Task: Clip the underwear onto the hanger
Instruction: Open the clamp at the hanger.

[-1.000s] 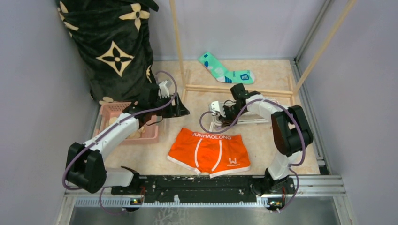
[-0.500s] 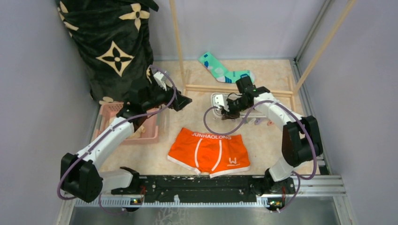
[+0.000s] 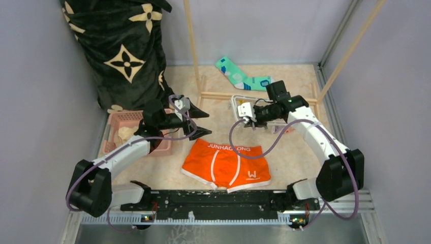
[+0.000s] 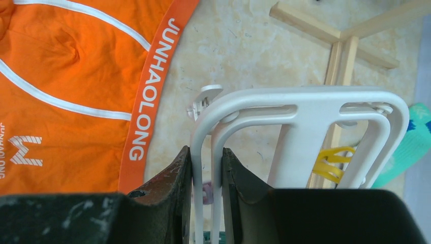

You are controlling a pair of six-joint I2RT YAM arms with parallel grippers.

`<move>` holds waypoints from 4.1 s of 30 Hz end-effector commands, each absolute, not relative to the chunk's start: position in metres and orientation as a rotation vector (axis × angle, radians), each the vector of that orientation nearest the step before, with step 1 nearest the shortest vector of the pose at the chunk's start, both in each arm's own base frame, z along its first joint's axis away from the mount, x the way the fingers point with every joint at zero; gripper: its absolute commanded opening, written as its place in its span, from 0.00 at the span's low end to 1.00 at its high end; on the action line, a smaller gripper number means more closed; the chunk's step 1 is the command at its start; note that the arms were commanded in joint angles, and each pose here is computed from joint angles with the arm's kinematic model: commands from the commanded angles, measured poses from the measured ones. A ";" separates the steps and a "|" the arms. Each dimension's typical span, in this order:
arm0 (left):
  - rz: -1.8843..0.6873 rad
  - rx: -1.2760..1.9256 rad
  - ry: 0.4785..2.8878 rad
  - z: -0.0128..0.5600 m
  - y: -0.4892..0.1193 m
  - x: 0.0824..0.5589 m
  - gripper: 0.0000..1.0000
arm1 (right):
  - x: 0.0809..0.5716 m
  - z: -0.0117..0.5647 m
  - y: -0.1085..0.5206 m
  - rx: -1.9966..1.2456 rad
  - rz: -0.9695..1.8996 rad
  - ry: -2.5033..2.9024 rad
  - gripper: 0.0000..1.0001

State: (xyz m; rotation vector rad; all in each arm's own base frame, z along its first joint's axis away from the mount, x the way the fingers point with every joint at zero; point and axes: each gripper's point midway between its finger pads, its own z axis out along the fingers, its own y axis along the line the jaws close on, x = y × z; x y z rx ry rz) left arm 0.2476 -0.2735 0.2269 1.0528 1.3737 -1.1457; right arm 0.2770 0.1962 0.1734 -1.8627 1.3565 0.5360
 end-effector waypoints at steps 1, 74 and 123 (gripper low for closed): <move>-1.103 1.226 1.124 0.243 -0.297 0.234 0.83 | 0.271 0.219 0.204 -1.831 0.480 1.159 0.00; -1.449 1.448 0.998 0.217 -0.399 0.222 0.57 | 0.246 0.233 0.205 -1.772 0.479 1.064 0.00; -1.462 1.398 1.165 0.216 -0.404 0.236 0.00 | 0.252 0.230 0.205 -1.740 0.467 1.088 0.17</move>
